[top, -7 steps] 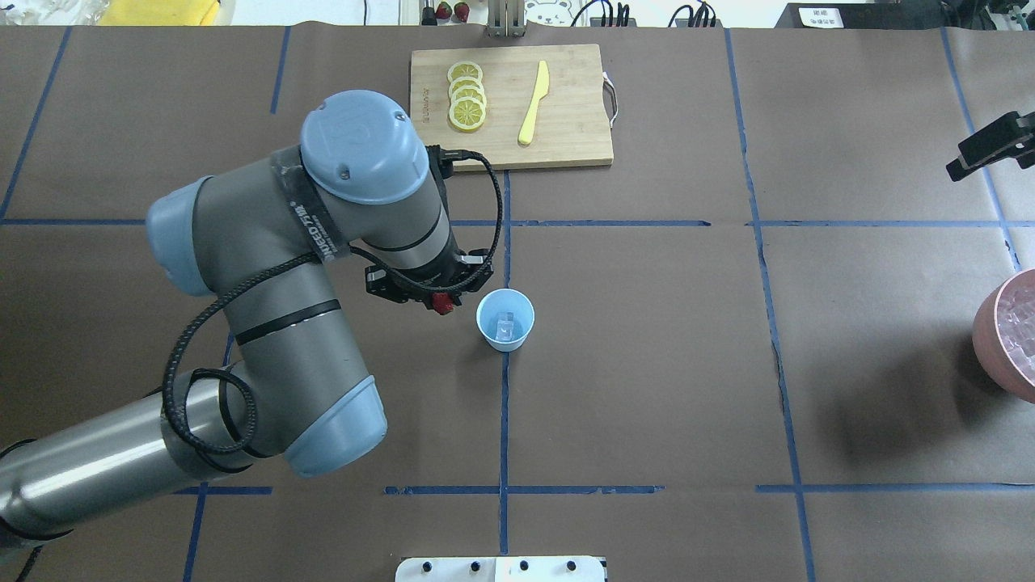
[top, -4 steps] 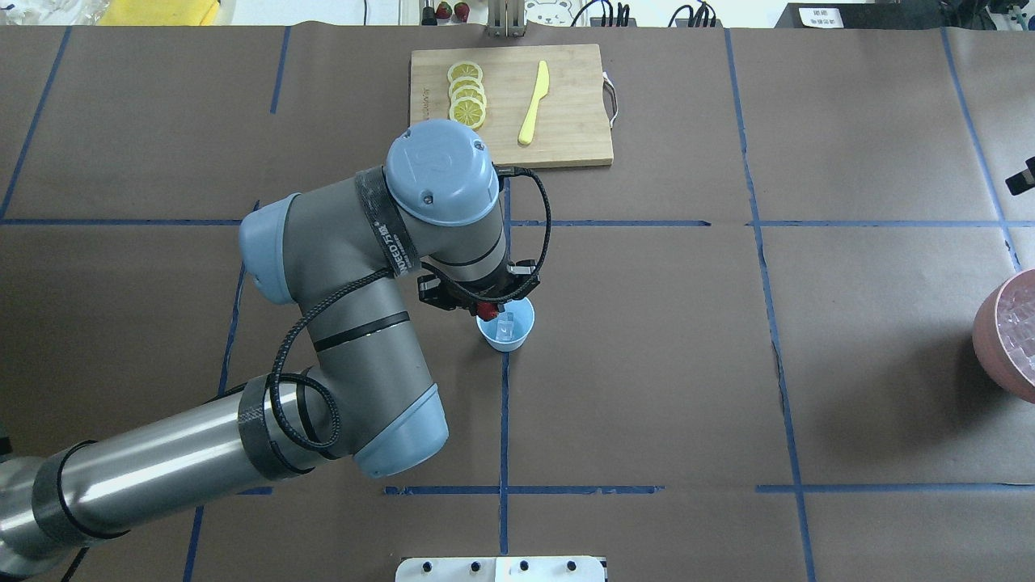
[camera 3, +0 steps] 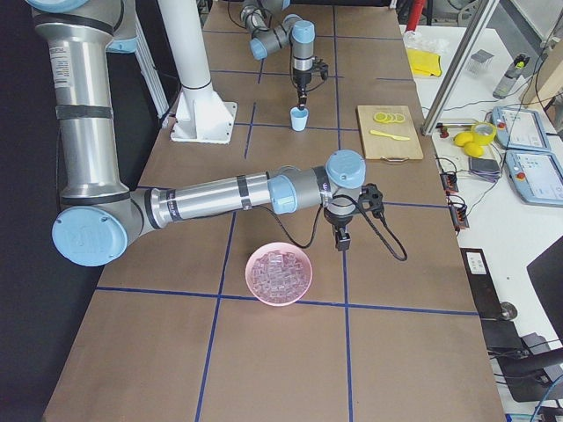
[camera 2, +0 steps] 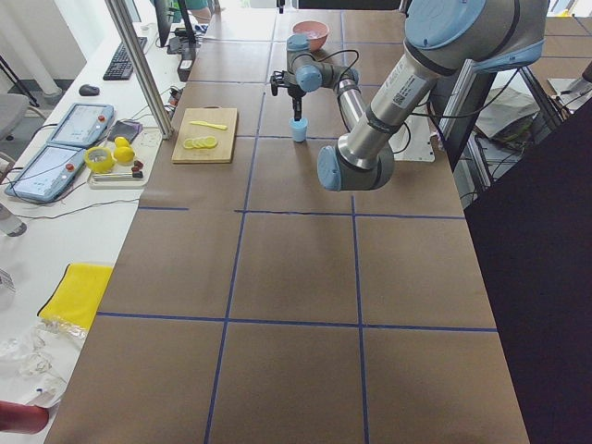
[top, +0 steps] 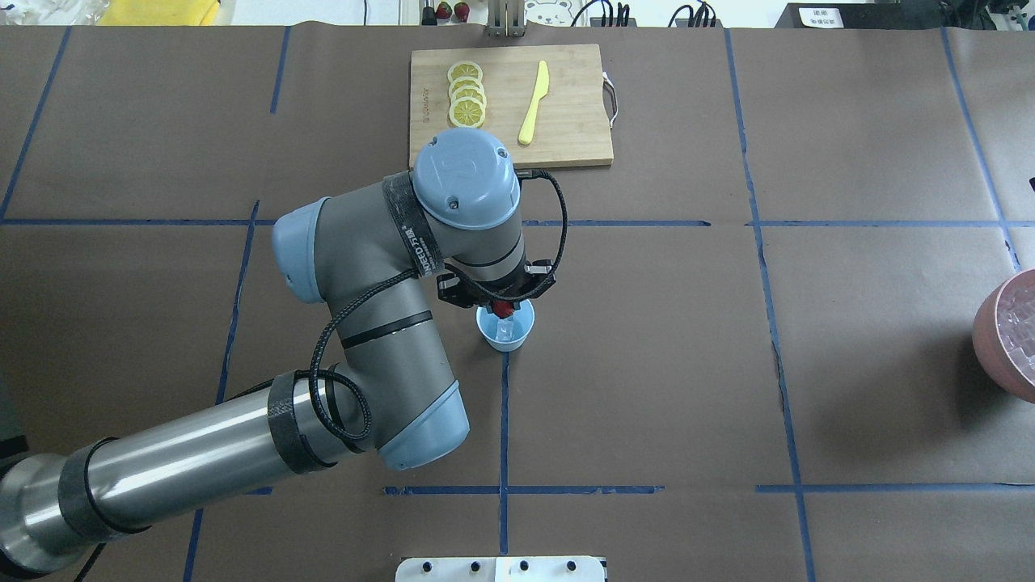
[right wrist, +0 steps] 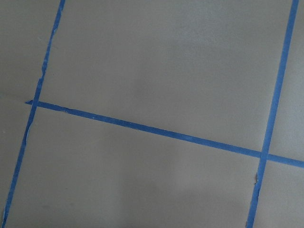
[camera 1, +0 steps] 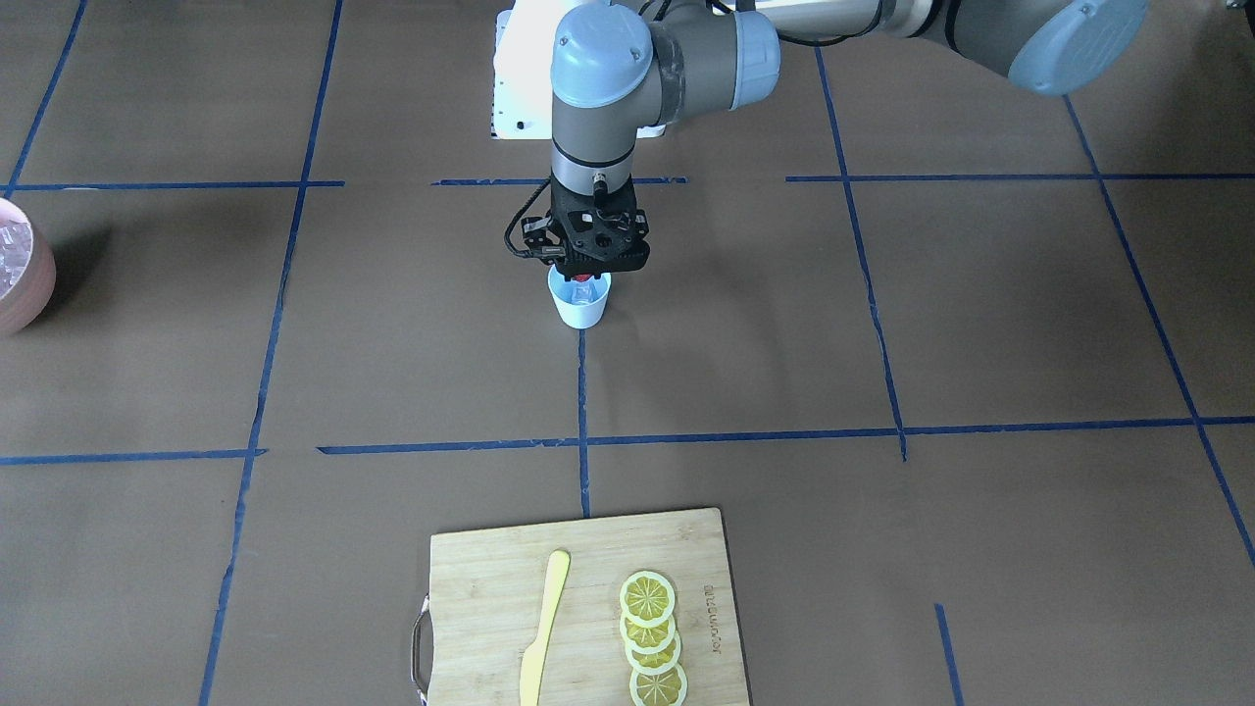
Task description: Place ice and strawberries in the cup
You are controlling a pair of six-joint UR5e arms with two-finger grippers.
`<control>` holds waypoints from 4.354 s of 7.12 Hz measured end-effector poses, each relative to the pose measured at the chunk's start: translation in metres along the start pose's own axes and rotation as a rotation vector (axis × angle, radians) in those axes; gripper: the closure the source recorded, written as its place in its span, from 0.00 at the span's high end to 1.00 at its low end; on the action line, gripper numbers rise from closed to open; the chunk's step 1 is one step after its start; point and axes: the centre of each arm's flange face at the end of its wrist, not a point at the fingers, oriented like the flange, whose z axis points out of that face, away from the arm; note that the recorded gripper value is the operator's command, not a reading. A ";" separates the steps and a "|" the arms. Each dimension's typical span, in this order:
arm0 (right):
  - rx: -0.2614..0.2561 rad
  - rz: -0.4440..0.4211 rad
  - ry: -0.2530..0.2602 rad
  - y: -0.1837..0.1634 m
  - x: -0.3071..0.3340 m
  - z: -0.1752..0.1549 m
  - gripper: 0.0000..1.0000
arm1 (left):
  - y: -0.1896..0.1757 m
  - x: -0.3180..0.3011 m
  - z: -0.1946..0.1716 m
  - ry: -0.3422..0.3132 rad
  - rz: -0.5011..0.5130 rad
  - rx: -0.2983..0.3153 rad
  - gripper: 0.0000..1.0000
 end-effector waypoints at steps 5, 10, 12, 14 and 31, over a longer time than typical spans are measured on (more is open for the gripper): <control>0.010 0.007 0.014 0.000 0.010 0.000 0.99 | -0.004 -0.004 -0.010 0.000 0.009 0.008 1.00; -0.014 0.136 0.057 0.044 0.077 0.006 0.99 | -0.061 -0.137 -0.071 -0.108 0.168 0.031 1.00; -0.020 0.169 0.061 0.054 0.092 0.008 0.99 | -0.107 -0.211 -0.094 -0.126 0.227 0.016 1.00; -0.018 0.186 0.064 0.057 0.095 0.007 0.99 | -0.157 -0.301 -0.120 -0.146 0.295 -0.006 1.00; -0.020 0.195 0.061 0.060 0.097 0.007 0.99 | -0.153 -0.804 -0.155 -0.136 0.136 -0.058 1.00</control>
